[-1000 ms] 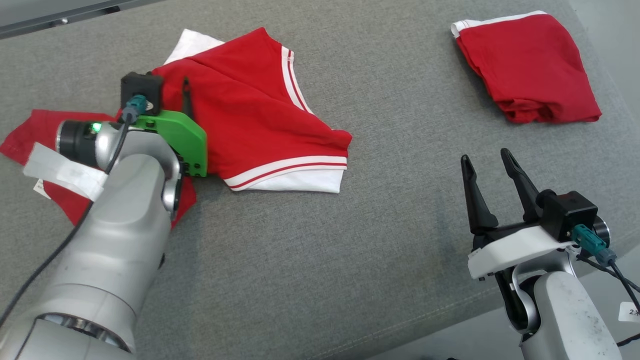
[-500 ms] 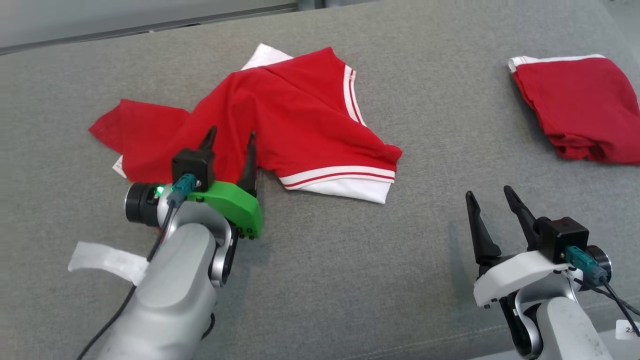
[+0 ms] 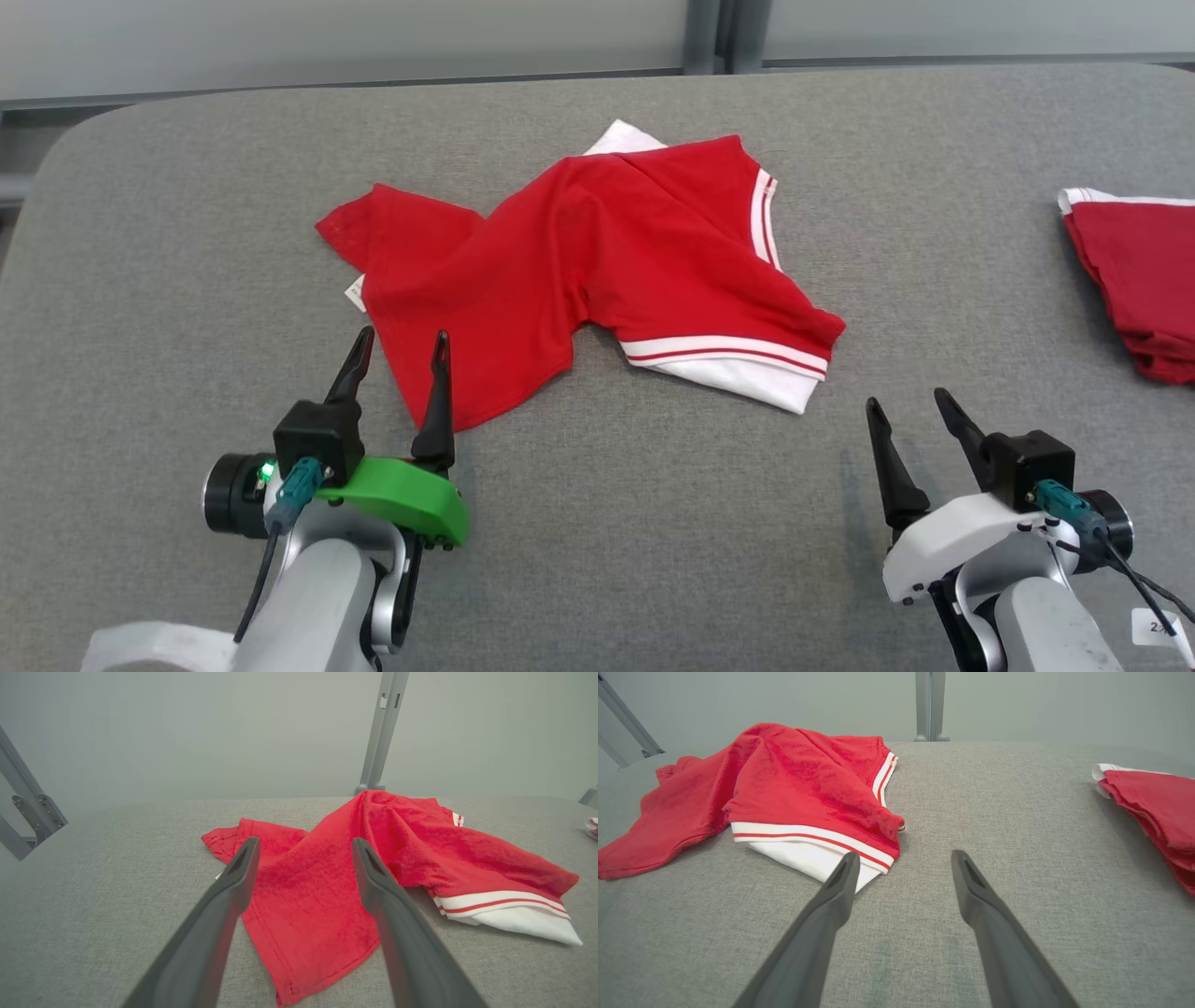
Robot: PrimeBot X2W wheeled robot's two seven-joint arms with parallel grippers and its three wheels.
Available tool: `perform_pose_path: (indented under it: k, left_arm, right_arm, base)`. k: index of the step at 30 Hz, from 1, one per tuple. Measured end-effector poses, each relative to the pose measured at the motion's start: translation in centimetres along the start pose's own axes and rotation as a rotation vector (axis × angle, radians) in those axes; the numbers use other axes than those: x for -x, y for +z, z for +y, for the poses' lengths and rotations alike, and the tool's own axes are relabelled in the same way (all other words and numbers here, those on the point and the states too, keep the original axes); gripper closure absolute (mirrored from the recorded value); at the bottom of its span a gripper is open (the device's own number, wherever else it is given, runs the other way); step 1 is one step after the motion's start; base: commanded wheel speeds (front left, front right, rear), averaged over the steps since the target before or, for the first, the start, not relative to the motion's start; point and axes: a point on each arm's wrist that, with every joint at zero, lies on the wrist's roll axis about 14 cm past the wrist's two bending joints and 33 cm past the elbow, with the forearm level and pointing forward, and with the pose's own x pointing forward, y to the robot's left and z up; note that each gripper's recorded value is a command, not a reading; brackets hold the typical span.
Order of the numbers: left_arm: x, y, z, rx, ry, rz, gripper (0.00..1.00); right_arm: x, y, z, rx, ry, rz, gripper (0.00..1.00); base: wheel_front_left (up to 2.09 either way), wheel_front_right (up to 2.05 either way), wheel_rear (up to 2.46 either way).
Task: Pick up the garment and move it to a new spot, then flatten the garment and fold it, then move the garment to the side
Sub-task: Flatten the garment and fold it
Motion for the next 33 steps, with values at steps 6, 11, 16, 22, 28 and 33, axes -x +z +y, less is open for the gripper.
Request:
perform_pose_path:
  k: [6,11,16,22,28,33]
  left_arm:
    - [3.1,0.9,2.3,0.028,0.094,-0.041,0.0]
    - [5.0,1.4,3.6,0.064,0.168,-0.066,0.0]
    - [6.4,1.0,4.7,0.084,0.227,-0.061,0.0]
    - [7.7,0.5,6.2,0.078,0.282,-0.045,0.0]
    - [8.4,0.3,7.1,0.075,0.318,-0.04,0.0]
    - [8.5,0.3,7.1,0.078,0.319,-0.04,0.0]
  right_arm:
    - [-0.7,-2.1,1.6,0.016,0.05,0.075,0.0]
    - [-1.7,-4.3,2.4,0.027,0.088,0.146,0.0]
    - [-3.2,-6.1,3.9,0.032,0.138,0.206,0.0]
    - [-4.5,-7.9,5.5,0.019,0.182,0.256,0.0]
    - [-5.8,-7.5,6.5,0.008,0.206,0.235,0.0]
    - [-6.2,-6.6,7.0,0.008,0.219,0.199,0.2]
  base:
    - [0.0,0.0,0.0]
    - [0.0,0.0,0.0]
    - [0.0,0.0,0.0]
    - [0.0,0.0,0.0]
    - [0.0,0.0,0.0]
    - [0.0,0.0,0.0]
